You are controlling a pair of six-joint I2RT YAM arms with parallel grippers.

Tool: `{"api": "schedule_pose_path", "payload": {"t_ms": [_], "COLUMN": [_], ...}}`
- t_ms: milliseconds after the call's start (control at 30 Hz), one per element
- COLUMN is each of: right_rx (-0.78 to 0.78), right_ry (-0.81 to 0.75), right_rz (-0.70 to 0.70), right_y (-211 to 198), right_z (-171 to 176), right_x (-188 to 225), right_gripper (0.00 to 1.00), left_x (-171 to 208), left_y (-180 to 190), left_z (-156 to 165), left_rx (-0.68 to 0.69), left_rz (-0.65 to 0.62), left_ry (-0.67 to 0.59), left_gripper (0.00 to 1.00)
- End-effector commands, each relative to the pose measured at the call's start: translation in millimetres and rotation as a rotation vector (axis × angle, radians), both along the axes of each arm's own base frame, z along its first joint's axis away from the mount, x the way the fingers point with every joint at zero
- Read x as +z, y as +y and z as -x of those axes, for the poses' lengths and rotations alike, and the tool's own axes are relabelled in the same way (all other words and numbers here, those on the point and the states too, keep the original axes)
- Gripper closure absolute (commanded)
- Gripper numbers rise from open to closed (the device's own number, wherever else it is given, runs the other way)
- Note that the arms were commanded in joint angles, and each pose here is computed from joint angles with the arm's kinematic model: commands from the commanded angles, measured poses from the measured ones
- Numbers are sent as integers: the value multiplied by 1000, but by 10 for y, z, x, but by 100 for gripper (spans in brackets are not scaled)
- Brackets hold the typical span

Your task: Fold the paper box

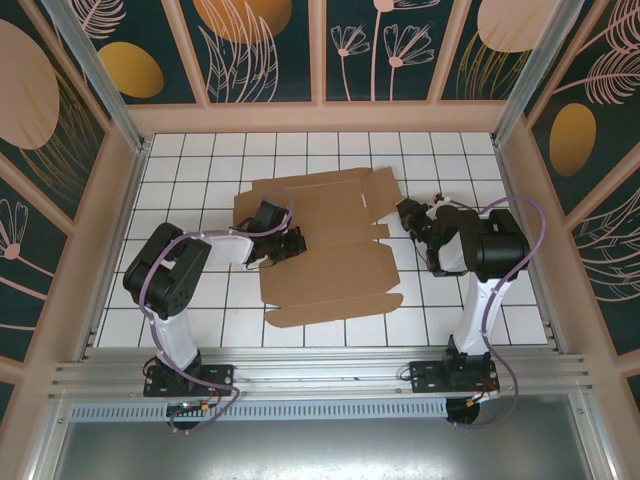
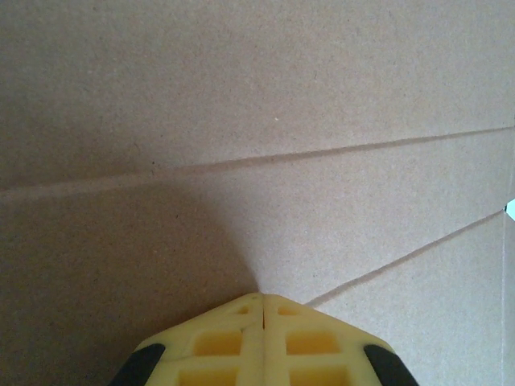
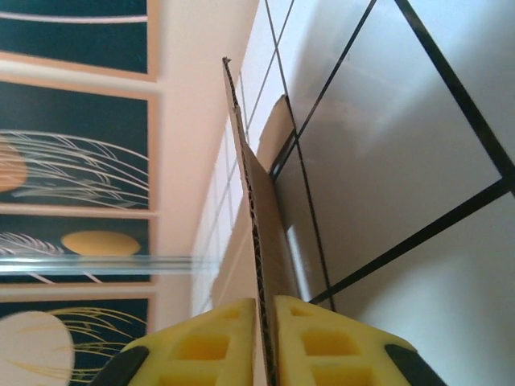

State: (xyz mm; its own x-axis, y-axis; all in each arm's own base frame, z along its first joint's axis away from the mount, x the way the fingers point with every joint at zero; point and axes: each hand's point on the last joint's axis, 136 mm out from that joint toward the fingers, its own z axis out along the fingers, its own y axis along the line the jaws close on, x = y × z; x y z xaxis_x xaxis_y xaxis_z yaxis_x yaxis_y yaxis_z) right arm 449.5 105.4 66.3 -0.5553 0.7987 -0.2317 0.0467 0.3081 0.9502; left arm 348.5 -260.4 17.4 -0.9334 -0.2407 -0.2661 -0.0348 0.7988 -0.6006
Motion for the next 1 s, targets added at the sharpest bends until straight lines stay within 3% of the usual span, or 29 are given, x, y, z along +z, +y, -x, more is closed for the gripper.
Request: {"api": "schedule_pose_path", "payload": {"t_ms": [0, 167, 367, 500, 600, 700, 800, 967], "right_rx": [21, -38, -135, -244, -313, -333, -298, -175], "right_ry": [-72, -142, -193, -281, -406, -528, -625, -638], "right_rz": [116, 208, 477, 750, 922, 1063, 1210, 1492], "right_y": [-22, -256, -657, -952, -1034, -888, -416, 523], "right_z": [-60, -62, -160, -173, -106, -41, -6, -82], "right_x": [172, 553, 1306, 2218, 3101, 3864, 4308, 4139], "right_gripper": [89, 95, 99, 99, 99, 98, 98, 97], "left_x": [108, 779, 1808, 2158, 2156, 2053, 1978, 2087], "left_y": [67, 33, 240, 635, 873, 993, 1059, 1175], "left_z": [54, -79, -297, -425, -465, -468, -475, -478], "left_rx": [-2, -42, -27, 95, 187, 235, 256, 303], "left_rz": [-23, -20, -130, -293, -366, -399, -424, -448], "left_ry": [13, -107, -354, -503, -537, -532, -522, -545], "left_gripper": [96, 80, 70, 68, 67, 67, 67, 67]}}
